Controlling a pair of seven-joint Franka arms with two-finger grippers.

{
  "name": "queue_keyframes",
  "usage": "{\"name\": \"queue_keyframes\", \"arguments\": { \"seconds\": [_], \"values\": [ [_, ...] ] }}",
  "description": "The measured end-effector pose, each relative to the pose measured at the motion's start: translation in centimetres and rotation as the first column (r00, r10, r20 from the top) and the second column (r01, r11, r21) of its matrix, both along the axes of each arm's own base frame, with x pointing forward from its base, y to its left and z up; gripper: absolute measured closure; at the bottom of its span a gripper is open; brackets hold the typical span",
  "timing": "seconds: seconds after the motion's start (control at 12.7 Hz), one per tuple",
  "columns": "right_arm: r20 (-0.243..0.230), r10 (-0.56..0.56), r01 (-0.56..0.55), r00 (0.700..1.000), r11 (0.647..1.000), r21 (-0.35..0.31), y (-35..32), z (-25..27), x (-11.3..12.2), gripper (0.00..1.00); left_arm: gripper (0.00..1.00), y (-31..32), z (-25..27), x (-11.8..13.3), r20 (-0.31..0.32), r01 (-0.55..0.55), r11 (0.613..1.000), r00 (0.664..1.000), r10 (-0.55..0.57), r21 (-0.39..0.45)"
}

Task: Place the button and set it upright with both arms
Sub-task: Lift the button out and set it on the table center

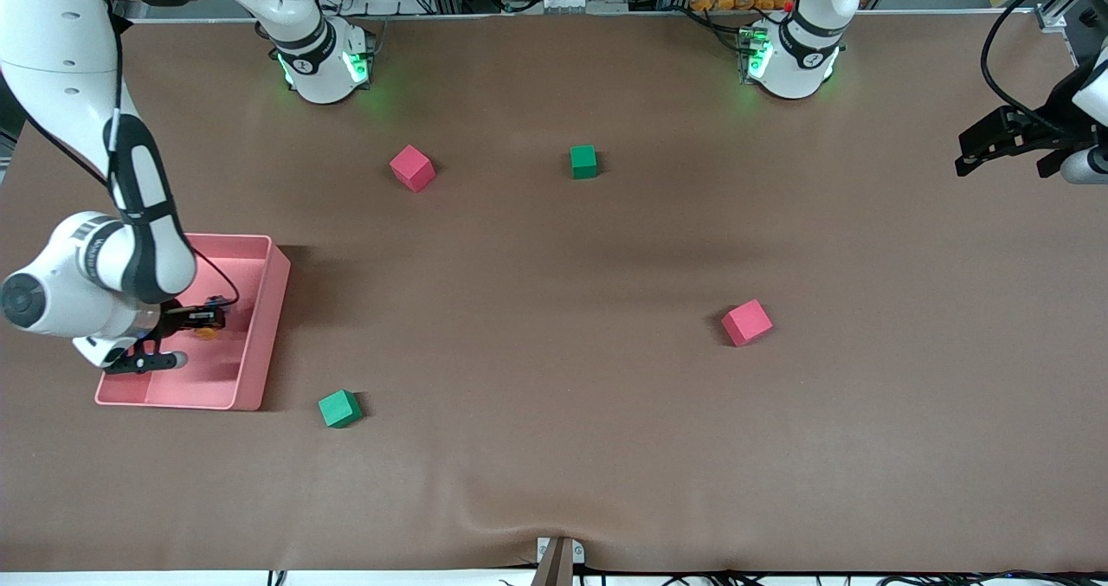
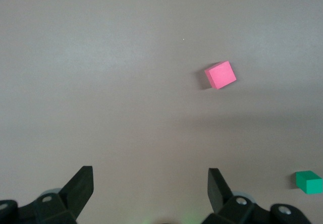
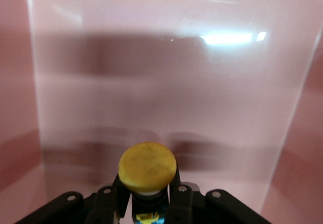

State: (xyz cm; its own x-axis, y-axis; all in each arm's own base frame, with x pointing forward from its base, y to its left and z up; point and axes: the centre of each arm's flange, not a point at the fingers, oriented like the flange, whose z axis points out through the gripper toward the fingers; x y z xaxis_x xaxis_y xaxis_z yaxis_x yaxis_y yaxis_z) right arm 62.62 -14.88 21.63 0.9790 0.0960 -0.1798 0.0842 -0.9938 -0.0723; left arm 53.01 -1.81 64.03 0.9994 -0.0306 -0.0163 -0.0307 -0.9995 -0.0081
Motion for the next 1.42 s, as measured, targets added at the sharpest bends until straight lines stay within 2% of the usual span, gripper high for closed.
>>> {"name": "queue_keyframes", "arguments": {
  "seconds": [0.24,0.39,0.55,0.71,0.87,1.02,1.18,1.42],
  "values": [
    [-0.073,0.023,-0.020,0.997,0.999,0.044,0.8,7.0,2.8,0.66,0.00,-0.1,-0.1,-0.4,-0.021,0.002,1.000,1.000,-0.002,0.001],
    [-0.102,0.000,0.004,0.995,0.999,0.041,4.1,11.6,4.5,0.66,0.00,-0.2,0.3,-0.7,-0.025,0.003,1.000,1.000,-0.003,0.002],
    [-0.114,-0.046,0.048,0.992,0.999,0.015,10.4,14.3,5.7,0.66,0.00,-0.2,0.4,-0.9,-0.028,0.003,1.000,1.000,-0.003,0.002],
    [-0.100,-0.133,0.133,0.986,0.991,-0.004,19.2,15.5,6.3,0.66,0.00,-0.2,0.3,-1.0,-0.031,0.003,1.000,1.000,-0.003,0.002],
    [-0.077,-0.168,0.169,0.983,0.986,0.006,29.0,15.4,6.1,0.66,0.00,-0.1,0.3,-1.0,-0.034,0.002,1.000,0.999,-0.002,0.002],
    [-0.033,-0.208,0.210,0.978,0.976,0.058,38.8,14.1,5.2,0.66,0.00,-0.1,0.3,-1.0,-0.036,0.002,1.000,0.999,-0.002,0.002],
    [-0.006,-0.283,0.282,0.959,0.954,0.105,47.6,11.6,3.3,0.66,0.00,-0.1,0.3,-1.0,-0.036,0.001,1.000,0.999,-0.001,0.002],
    [-0.002,-0.249,0.247,0.969,0.962,0.115,55.5,7.0,0.2,0.66,0.00,0.0,0.2,-1.0,-0.037,0.001,1.000,0.999,-0.001,0.002]
  ]
}}
